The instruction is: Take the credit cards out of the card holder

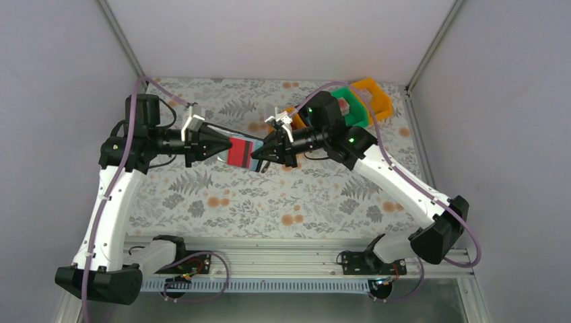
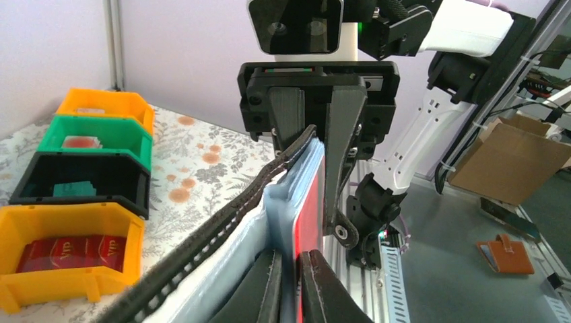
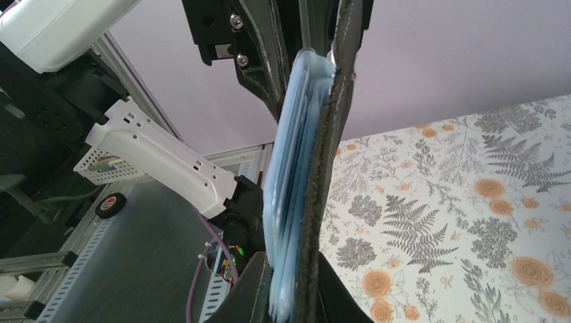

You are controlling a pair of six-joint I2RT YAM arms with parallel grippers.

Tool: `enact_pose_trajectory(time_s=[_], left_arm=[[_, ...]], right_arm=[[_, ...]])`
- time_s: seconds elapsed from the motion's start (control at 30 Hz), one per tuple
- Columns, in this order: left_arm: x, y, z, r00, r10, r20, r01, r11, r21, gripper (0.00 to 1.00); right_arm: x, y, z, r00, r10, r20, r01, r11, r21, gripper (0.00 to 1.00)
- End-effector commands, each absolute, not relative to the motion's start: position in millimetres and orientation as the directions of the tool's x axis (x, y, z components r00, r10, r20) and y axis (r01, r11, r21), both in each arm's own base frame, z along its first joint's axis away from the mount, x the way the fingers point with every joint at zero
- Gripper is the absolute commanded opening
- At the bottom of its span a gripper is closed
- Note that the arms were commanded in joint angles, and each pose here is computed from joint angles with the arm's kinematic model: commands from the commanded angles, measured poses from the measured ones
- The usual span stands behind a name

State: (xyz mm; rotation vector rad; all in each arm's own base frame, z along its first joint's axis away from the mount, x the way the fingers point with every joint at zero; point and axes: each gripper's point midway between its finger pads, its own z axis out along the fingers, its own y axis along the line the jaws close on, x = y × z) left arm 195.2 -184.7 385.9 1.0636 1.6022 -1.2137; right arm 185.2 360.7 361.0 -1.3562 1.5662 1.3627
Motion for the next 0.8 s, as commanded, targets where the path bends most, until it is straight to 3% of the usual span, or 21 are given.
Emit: enact_pose_trajectory(time_s=[0.0,0.1,0.2,0.33,0.5,0.57,0.63,0.77], left_arm=[[195,-181,386,-0.241,0.141,-0.960,0.961,0.171,-0.217,0.17],[189,-182,388,-0.233,0.125,-0.965,0.967,0.137,-0.215,0.24],[192,-182,388,-0.244,0.118,-0.963,0.964,0.139,-0.227,0.12],[195,-183,385,-0.264,0.116,-0.957,0.960,0.131,-0.249,0.25],[195,-185,388,-0.268,0.101,-0.958,0.961,0.097,-0.258,0.26],[193,-187,391,-0.259,0.097,-0.961,0.965,0.077,-0.253,0.21],[194,-188,392,-0.255,0.103,-0.961,0.965,0.087,-0.247,0.07],[195,-188,390,-0.276,0.105,-0.955,0.960,0.076,-0.269,0.03]], right_arm=[[177,353,379,-0.220,-0.255,-0.942,-0.961,-0.111,0.254,0.04],[177,357,382,-0.228,-0.254,-0.940,-0.953,-0.139,0.269,0.04],[176,358,383,-0.225,-0.252,-0.941,-0.953,-0.146,0.267,0.04],[175,358,388,-0.220,-0.243,-0.945,-0.952,-0.156,0.262,0.04],[173,359,392,-0.214,-0.233,-0.949,-0.951,-0.171,0.256,0.04],[173,360,393,-0.216,-0.234,-0.948,-0.950,-0.175,0.260,0.04],[174,361,395,-0.218,-0.229,-0.949,-0.949,-0.179,0.261,0.04],[176,363,401,-0.212,-0.221,-0.952,-0.950,-0.180,0.254,0.04]])
